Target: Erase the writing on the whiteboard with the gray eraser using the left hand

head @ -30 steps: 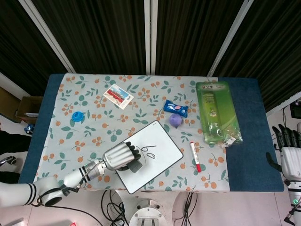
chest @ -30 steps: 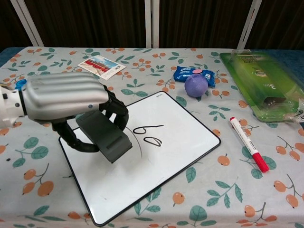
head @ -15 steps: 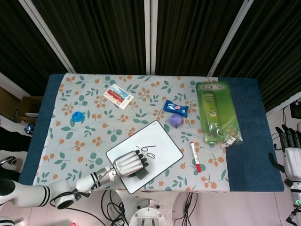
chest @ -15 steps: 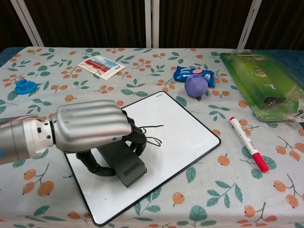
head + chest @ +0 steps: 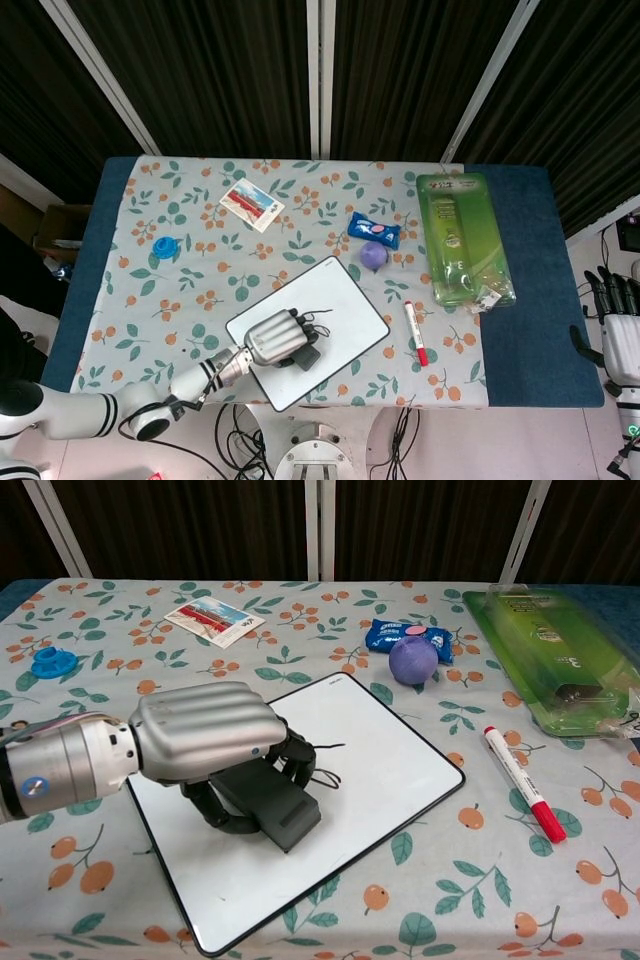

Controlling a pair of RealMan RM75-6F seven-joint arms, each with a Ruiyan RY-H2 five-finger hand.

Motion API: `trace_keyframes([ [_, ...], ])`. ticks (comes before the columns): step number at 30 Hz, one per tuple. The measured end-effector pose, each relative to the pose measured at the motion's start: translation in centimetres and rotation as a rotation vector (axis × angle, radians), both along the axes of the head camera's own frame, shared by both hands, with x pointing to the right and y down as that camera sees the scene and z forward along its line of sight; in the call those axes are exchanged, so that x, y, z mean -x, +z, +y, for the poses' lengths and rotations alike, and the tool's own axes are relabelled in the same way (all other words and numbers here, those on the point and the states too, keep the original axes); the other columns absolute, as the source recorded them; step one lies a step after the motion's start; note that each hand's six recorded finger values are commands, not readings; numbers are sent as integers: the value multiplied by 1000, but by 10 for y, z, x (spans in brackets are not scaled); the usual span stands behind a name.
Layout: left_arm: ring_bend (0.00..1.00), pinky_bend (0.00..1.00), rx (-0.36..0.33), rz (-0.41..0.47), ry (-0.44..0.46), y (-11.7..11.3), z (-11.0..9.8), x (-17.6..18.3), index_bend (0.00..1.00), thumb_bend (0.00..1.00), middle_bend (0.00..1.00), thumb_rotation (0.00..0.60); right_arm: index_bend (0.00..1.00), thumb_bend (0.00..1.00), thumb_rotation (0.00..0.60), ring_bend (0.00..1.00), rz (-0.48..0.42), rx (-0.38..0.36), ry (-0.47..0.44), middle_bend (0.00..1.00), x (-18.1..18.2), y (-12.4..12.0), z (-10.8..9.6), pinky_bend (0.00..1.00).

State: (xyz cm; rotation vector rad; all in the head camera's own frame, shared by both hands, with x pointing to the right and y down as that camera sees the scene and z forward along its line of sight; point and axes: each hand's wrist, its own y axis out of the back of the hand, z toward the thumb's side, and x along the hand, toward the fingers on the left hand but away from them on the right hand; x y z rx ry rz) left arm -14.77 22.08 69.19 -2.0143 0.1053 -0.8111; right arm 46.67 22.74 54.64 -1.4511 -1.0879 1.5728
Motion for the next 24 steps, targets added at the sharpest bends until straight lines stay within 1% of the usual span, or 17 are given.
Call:
trace_keyframes([
  [8, 471, 477, 1, 8, -53, 6, -14, -10, 638, 432, 546, 600, 0, 266, 600, 0, 9, 9, 6, 0, -3, 0, 0, 0],
  [16, 472, 484, -9, 24, -88, 12, -22, -18, 641, 430, 548, 600, 0, 267, 600, 0, -1, 6, 4, 0, -2, 1, -1, 0],
  [24, 472, 484, -25, 13, -124, 22, -40, -20, 641, 429, 549, 600, 0, 268, 600, 0, 0, -3, 0, 0, -1, -1, -2, 0],
])
